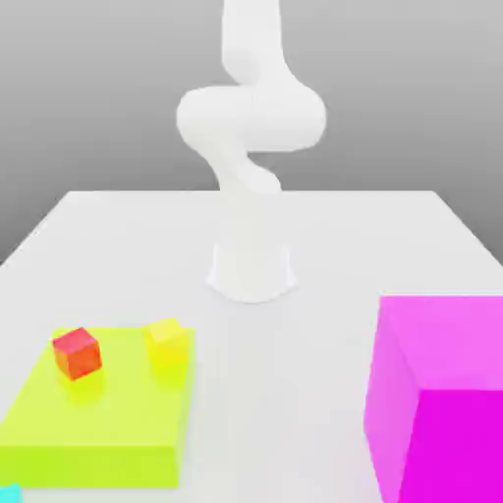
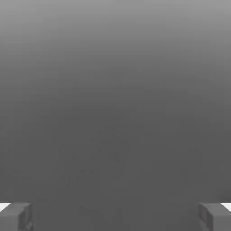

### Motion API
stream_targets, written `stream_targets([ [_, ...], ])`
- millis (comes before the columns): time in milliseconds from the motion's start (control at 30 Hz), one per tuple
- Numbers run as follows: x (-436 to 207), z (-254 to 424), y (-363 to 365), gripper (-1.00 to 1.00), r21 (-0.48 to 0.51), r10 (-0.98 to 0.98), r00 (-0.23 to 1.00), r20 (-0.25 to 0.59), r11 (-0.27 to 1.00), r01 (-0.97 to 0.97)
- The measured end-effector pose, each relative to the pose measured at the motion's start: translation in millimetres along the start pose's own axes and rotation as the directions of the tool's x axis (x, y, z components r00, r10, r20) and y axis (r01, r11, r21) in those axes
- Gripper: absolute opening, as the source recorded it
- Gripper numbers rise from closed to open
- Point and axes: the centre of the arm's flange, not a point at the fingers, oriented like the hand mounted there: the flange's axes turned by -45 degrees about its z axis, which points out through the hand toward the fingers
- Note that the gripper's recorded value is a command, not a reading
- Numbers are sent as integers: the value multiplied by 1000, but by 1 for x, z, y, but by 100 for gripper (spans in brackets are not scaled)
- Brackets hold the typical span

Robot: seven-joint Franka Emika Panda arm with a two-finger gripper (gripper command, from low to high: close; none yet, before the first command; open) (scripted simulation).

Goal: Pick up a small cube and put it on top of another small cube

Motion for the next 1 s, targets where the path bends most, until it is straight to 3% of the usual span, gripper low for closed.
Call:
stream_targets([
  [500,-20,235,108,0,12,-153,929,336,987,158],
  [1000,-175,437,229,0,173,-281,752,597,960,221],
])
